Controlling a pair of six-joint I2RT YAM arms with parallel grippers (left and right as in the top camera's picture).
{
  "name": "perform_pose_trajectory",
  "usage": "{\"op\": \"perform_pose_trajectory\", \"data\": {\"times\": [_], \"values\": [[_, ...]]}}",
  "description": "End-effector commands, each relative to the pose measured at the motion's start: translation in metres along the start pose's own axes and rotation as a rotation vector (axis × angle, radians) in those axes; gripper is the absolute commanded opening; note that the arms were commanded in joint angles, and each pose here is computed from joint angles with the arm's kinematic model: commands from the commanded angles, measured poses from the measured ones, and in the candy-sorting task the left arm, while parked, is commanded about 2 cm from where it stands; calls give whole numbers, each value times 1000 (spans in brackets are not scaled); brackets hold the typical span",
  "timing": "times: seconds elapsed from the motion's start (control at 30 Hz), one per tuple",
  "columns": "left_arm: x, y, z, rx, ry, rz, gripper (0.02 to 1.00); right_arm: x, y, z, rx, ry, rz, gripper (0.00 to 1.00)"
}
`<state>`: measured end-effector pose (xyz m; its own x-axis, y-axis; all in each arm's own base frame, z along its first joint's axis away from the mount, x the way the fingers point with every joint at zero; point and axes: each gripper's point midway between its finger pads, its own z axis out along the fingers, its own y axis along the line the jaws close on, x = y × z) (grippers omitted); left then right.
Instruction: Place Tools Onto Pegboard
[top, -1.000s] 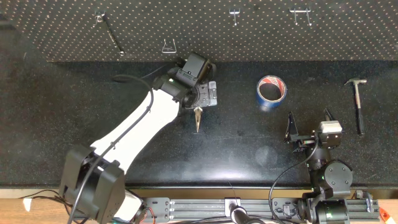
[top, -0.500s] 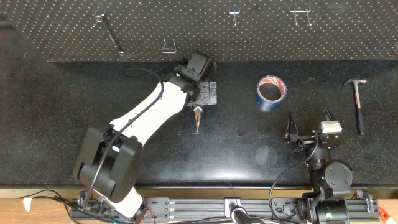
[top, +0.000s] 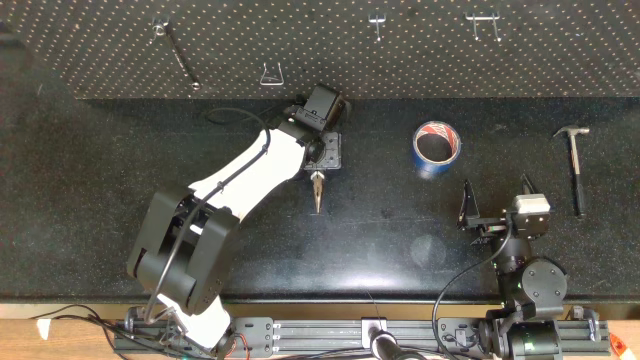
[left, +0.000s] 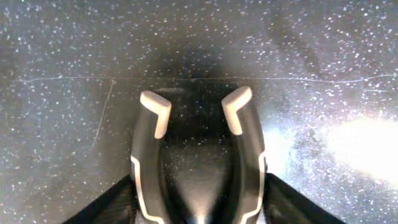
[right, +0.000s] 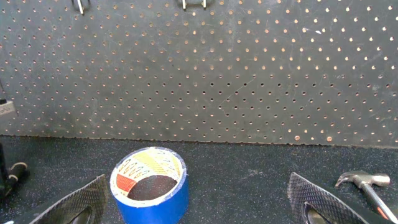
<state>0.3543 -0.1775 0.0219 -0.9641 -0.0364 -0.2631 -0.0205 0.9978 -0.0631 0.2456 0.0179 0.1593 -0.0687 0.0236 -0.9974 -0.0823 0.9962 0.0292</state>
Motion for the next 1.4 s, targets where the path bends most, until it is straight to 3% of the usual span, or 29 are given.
{"op": "perform_pose_trajectory", "data": {"times": [0.03,0.37,0.5,0.57,0.63,0.83,1.13,1.2,1.4], "values": [[-4,-2,2,4,-1,1,540,1,1,0,-4,1,-8,936],[-3,-2,2,4,-1,1,435,1,1,0,-4,1,-8,936],[-4,-2,2,4,-1,1,349,1,1,0,-4,1,-8,936],[-4,-2,2,4,-2,1,261,1,1,0,-4,1,-8,936],[-4,-2,2,3,-2,1,29,1,1,0,-4,1,-8,936],[-10,-3,-35,31,-53,-4,27,1,1,0,-4,1,-8,936],[-4,22,-152,59,-209,-21,29,1,1,0,-4,0,-8,936],[-7,37,-176,23,-291,-36,27,1,1,0,-4,1,-8,936],[-43,96,-233,-273,-601,-84,29,1,1,0,-4,1,-8,936]]}}
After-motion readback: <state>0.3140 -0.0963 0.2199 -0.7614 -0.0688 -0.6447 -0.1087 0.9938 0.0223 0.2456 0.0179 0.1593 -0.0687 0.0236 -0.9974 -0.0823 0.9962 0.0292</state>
